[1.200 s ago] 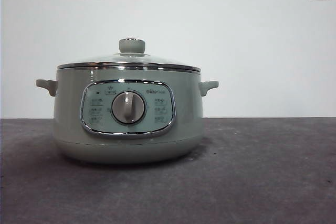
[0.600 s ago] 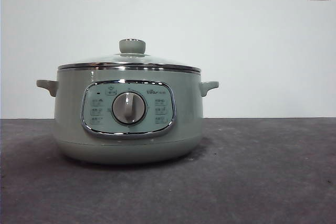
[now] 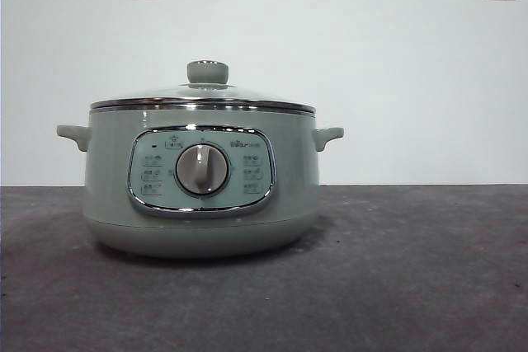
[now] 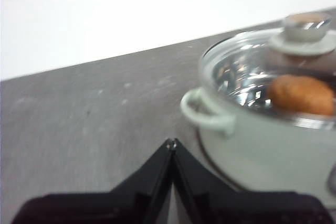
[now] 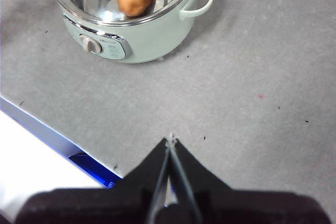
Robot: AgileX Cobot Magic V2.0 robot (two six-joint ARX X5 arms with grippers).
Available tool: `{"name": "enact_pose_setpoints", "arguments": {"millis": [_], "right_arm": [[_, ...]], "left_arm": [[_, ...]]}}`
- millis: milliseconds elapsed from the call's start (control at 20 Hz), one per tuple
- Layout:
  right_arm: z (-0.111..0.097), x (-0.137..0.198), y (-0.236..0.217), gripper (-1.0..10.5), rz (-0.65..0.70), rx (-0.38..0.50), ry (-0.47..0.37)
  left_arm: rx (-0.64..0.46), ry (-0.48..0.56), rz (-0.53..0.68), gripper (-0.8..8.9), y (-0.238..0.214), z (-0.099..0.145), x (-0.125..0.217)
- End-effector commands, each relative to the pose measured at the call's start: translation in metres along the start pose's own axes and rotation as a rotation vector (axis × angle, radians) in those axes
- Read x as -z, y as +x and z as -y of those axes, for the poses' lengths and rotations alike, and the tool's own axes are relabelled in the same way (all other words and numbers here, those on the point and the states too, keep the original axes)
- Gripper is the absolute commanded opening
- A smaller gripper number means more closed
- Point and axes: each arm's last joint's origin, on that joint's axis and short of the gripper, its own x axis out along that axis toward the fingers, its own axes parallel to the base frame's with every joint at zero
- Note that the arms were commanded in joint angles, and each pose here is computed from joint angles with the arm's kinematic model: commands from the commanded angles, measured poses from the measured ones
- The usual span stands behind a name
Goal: Pick up the potato,open the lid,put the potato in the pot,close the lid
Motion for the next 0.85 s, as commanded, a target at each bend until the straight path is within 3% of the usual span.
{"name": "enact_pose_setpoints", "arguments": {"millis": [50, 150, 400, 850], "right_arm": [[0.000, 0.003, 0.002, 0.0, -0.031, 0.006, -0.008], [0.000, 0.003, 0.002, 0.0, -0.031, 0.006, -0.008], [0.000, 0.002, 0.004, 0.0, -0.034, 0.010, -0.008], [-0.001, 0.000, 0.008, 0.0, -0.049, 0.012, -0.010]], "left_arm": [[-0.048, -0.106, 0.040, -0.03, 0.000, 0.000, 0.037], [-0.077, -0.121, 0.051, -0.03, 0.000, 0.000, 0.057], [-0.170, -0.114, -0.006, -0.03, -0.003, -0.002, 0.065], [-0.171, -0.109, -0.034, -0.03, -0.001, -0.002, 0.067]]}}
